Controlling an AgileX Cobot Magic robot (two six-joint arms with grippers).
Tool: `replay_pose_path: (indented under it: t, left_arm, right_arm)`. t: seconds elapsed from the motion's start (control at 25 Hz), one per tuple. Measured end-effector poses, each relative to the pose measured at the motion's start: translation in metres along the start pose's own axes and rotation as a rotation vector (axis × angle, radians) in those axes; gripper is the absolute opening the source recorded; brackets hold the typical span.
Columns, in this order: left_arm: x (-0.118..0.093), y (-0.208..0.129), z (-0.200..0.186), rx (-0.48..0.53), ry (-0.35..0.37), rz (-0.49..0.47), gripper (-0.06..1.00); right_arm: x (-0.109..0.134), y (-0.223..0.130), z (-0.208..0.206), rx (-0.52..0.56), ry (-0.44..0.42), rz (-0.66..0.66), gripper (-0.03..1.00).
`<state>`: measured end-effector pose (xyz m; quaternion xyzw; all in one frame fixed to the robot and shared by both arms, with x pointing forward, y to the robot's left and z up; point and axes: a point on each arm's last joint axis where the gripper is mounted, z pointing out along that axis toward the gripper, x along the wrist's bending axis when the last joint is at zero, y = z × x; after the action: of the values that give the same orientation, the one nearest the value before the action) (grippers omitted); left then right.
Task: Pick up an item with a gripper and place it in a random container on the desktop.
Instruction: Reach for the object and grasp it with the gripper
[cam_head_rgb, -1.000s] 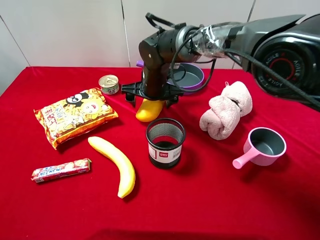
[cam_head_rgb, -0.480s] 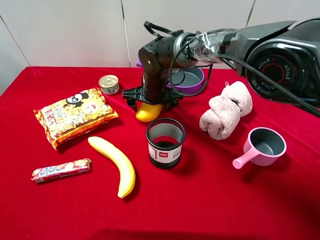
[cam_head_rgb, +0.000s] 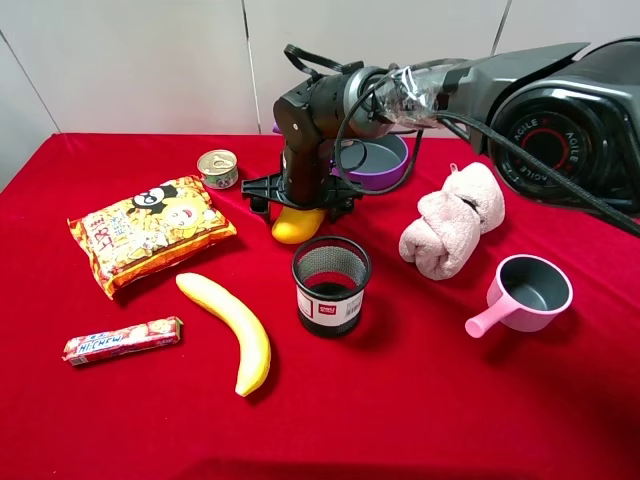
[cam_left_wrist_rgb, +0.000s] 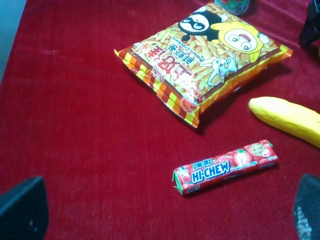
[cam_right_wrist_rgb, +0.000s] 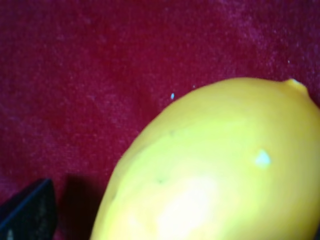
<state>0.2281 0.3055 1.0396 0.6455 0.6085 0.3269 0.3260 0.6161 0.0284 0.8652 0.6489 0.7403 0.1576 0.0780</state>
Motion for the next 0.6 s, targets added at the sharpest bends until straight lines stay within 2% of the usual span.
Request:
replay_pose_path:
  t: [0.6]
  left_arm:
    - [0.0000, 0.0000, 0.0000, 0.000, 0.000, 0.000, 0.97]
  right_arm:
    - [0.0015, 0.0016, 0.0003, -0.019, 0.016, 0.000, 0.69]
